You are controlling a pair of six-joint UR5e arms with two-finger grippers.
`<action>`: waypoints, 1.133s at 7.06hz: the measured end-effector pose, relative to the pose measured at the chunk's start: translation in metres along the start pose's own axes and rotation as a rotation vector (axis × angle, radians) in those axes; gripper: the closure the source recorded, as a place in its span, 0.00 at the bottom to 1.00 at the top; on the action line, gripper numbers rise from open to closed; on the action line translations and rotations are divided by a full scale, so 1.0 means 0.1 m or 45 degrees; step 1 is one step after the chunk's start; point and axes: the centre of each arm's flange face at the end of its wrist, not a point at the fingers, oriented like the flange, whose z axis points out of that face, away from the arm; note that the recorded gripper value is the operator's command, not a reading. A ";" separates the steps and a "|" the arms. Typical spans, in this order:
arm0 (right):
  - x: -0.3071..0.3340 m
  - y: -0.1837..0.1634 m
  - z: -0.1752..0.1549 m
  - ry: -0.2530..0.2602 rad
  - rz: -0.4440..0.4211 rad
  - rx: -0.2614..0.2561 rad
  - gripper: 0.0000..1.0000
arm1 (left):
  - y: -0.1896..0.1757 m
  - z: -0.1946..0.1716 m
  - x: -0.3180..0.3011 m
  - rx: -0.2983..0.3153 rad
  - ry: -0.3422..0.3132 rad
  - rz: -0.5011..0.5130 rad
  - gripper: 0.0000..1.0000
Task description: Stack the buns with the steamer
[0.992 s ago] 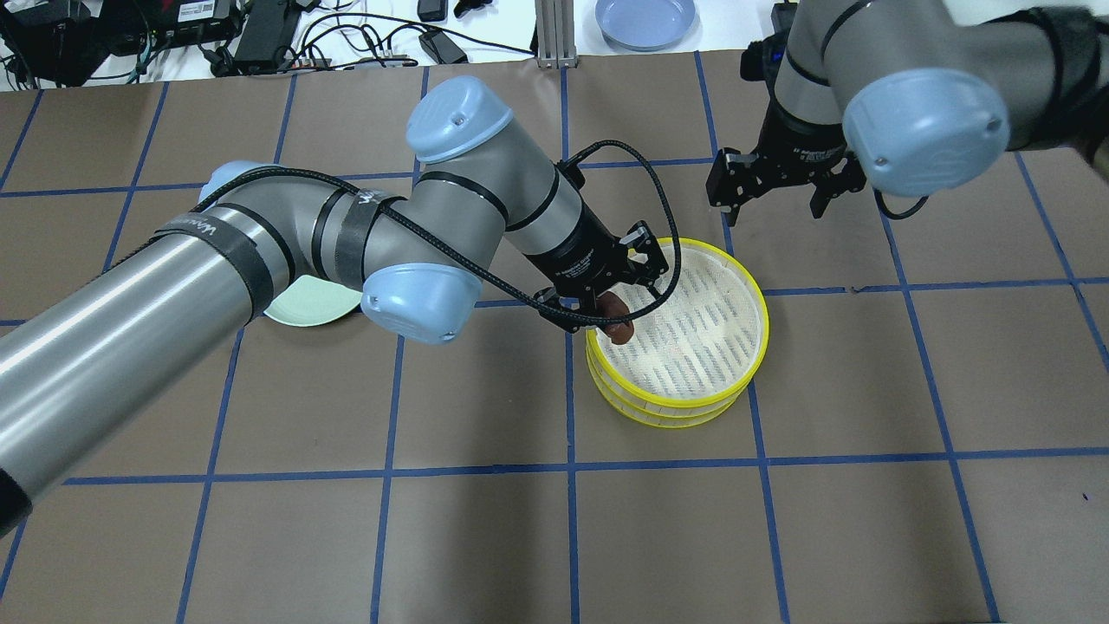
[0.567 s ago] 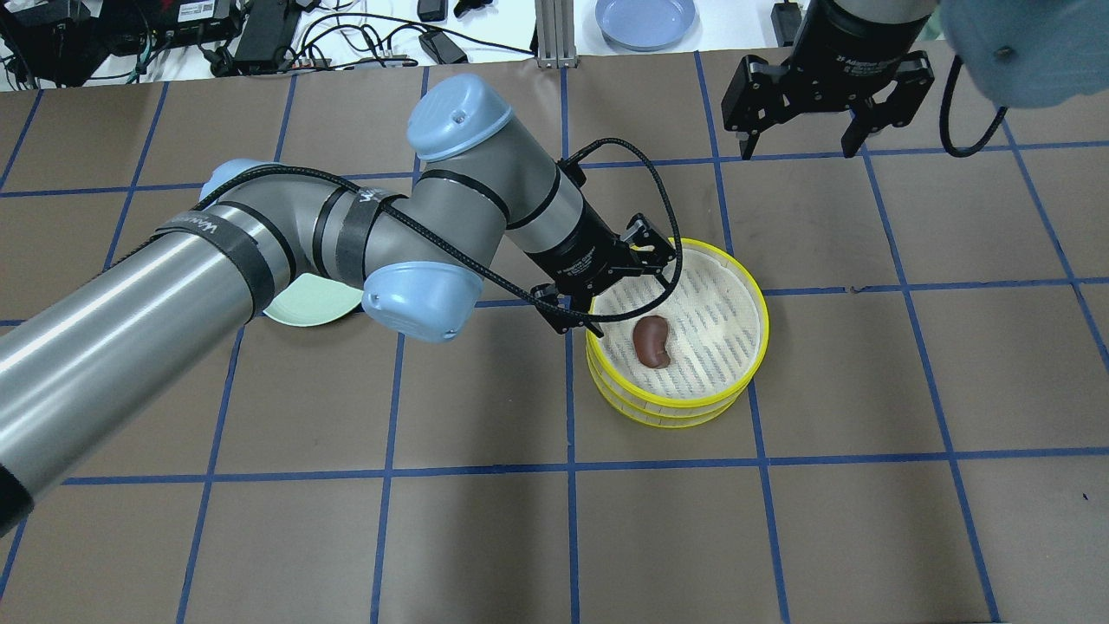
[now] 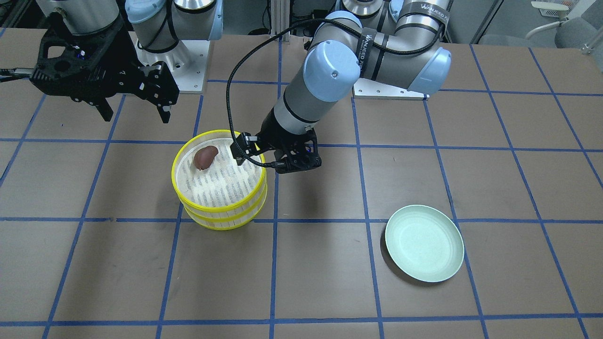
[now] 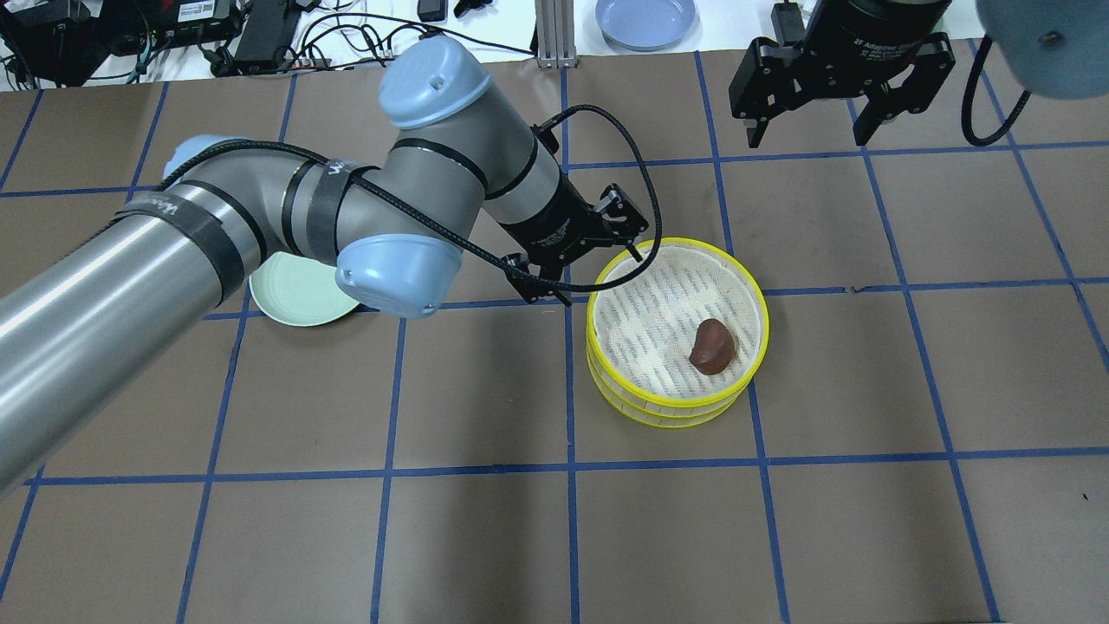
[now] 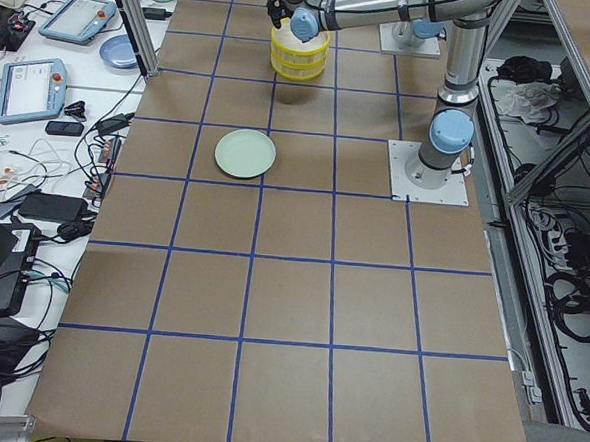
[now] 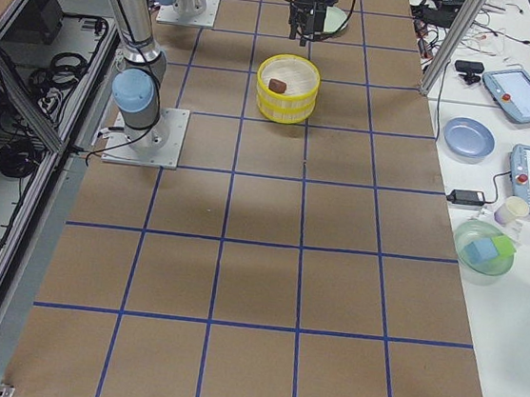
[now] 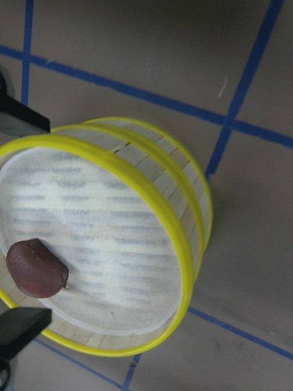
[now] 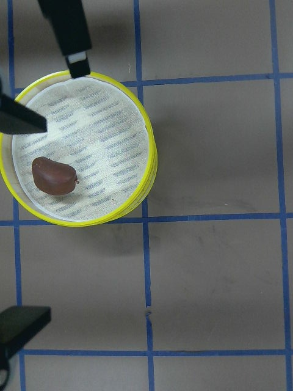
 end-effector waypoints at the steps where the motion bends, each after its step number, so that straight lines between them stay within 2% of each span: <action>1: 0.00 0.00 -0.01 -0.002 -0.001 0.005 0.00 | -0.22 -0.33 -0.12 0.063 -0.080 0.095 0.00; 2: 0.00 -0.01 -0.02 -0.005 0.001 0.008 0.00 | -0.44 -0.74 -0.28 0.115 -0.181 0.181 0.00; 5: 0.02 0.00 -0.04 0.008 0.008 -0.019 0.00 | -0.74 -1.65 -0.88 0.230 -0.415 0.219 0.00; 7: 0.02 -0.01 -0.13 0.008 0.006 0.003 0.00 | -0.78 -2.19 -1.30 0.257 -0.466 0.283 0.00; 8: 0.02 -0.01 -0.13 0.006 0.004 0.001 0.00 | -0.73 -2.39 -1.45 0.266 -0.470 0.277 0.00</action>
